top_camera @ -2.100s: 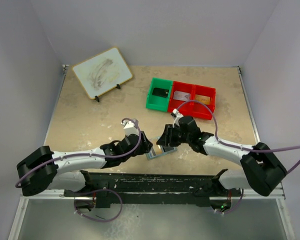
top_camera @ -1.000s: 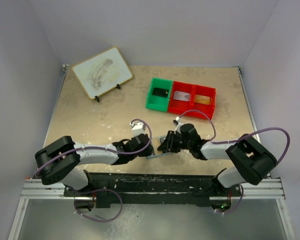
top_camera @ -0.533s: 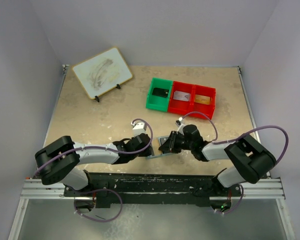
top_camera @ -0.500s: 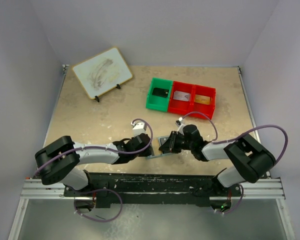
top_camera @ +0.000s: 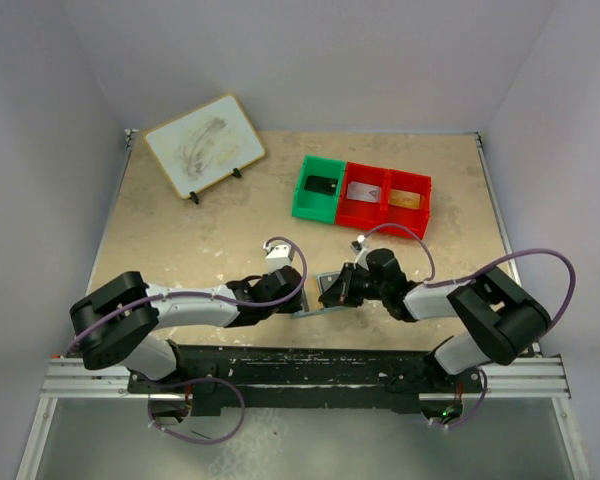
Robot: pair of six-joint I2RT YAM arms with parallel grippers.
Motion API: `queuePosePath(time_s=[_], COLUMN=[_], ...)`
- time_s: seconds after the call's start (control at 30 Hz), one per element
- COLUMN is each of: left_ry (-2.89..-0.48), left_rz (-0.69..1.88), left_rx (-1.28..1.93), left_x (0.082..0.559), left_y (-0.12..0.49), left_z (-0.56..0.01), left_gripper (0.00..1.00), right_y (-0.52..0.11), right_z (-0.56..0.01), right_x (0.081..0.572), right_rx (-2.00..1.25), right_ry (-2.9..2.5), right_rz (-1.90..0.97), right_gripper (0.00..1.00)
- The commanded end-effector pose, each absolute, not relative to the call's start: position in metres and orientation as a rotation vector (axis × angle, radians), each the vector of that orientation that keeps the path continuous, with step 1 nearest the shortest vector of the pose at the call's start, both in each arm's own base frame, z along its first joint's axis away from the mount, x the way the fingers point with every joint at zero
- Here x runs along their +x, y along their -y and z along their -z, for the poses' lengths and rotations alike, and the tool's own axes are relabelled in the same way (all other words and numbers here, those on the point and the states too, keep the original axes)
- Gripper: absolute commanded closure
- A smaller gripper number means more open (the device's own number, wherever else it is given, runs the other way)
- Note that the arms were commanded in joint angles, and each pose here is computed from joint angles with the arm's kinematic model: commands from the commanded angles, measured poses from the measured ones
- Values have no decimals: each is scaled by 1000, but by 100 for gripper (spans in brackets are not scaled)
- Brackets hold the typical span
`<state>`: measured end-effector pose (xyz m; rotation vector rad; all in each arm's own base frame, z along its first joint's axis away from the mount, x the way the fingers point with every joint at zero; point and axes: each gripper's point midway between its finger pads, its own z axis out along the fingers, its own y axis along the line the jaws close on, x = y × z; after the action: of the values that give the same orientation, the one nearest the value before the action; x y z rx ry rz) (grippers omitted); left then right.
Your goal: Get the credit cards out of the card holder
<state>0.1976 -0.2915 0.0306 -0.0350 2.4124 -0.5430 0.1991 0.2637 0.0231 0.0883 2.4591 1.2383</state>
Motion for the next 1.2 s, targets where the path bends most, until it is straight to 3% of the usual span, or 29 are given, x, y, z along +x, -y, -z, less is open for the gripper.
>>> queuePosePath(time_s=[0.0, 0.4, 0.83, 1.17], left_ry=[-2446, -2429, -2249, -2345], left_rz=[435, 452, 684, 679], left_rx=[25, 17, -11, 18], left_x=[194, 196, 216, 208], left_y=[277, 280, 317, 327], left_z=[-22, -28, -102, -58], left_gripper=[89, 89, 80, 80], right_y=[-256, -248, -248, -247], right_z=[-31, -24, -24, -24], right_x=[214, 209, 210, 210], right_rx=[84, 84, 81, 83], right_ry=[-2425, -2462, -2463, -2461], right_rz=[-1164, -1124, -1116, -1115], right_gripper=[100, 100, 100, 100])
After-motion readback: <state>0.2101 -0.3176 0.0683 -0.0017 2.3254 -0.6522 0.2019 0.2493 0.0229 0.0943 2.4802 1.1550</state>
